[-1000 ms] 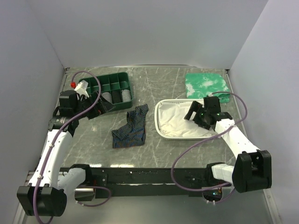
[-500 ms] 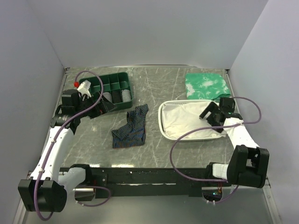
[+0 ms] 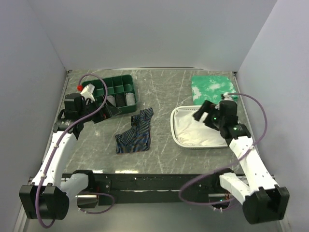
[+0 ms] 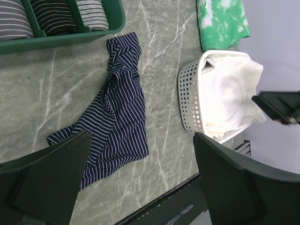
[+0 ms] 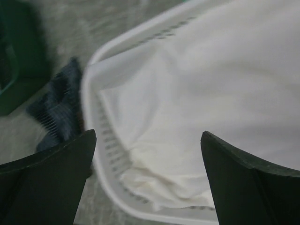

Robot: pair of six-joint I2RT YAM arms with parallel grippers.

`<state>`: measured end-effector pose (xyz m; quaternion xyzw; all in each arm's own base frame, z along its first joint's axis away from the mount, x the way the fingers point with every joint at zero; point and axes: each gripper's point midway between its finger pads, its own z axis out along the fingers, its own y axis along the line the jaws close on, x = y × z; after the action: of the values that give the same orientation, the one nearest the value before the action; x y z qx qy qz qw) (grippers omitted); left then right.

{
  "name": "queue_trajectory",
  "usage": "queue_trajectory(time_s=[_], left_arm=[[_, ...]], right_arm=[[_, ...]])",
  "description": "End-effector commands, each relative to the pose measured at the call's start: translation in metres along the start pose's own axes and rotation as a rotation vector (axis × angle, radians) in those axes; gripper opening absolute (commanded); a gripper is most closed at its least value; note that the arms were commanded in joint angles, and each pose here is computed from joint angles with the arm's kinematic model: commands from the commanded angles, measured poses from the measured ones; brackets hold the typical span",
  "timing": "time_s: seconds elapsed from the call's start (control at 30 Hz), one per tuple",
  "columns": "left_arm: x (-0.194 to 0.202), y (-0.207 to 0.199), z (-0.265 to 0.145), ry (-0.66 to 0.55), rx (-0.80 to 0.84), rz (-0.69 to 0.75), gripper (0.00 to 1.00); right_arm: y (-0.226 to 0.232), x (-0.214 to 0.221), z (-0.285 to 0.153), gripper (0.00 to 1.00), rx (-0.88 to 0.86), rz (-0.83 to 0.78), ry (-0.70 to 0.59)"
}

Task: Roll the underwear
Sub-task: Move the bin to the corner of the board.

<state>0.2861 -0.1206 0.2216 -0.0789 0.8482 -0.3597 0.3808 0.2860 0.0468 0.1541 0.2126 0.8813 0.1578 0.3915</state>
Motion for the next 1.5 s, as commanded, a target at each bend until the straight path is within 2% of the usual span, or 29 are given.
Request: queue_trajectory(time_s=[0.0,0.1,0.27,0.33,0.5,0.7,1.0,1.23,1.47], left_arm=[[-0.012,-0.006,-0.008,-0.06,0.002,0.047,0.96],[-0.014,-0.003,-0.01,-0.088,-0.02,0.041,0.96],[-0.013,-0.001,-0.013,-0.101,-0.038,0.03,0.96],[-0.014,0.0,-0.014,-0.106,-0.047,0.034,0.97],[-0.015,0.001,-0.02,-0.113,-0.072,0.043,0.96],[-0.014,0.002,-0.023,-0.127,-0.079,0.043,0.96],[-0.013,0.002,-0.018,-0.102,-0.071,0.029,0.97],[-0.01,0.005,-0.017,-0.092,-0.082,0.028,0.96],[-0.008,0.003,-0.011,-0.076,-0.053,0.006,0.96]], right_arm=[[0.097,0.009,-0.03,1.0,-0.321,-0.071,0.013],[0.133,0.029,-0.033,1.0,-0.39,-0.141,0.092],[0.173,0.068,-0.015,1.0,-0.395,-0.245,0.228],[0.2,0.079,-0.021,1.0,-0.463,-0.281,0.248],[0.22,0.098,0.001,1.0,-0.474,-0.256,0.315],[0.197,0.121,0.036,1.0,-0.305,-0.263,0.393],[0.134,0.116,0.071,1.0,-0.027,-0.268,0.329],[0.085,0.094,0.08,1.0,0.045,-0.178,0.295],[0.053,0.082,0.074,1.0,0.092,-0.206,0.284]])
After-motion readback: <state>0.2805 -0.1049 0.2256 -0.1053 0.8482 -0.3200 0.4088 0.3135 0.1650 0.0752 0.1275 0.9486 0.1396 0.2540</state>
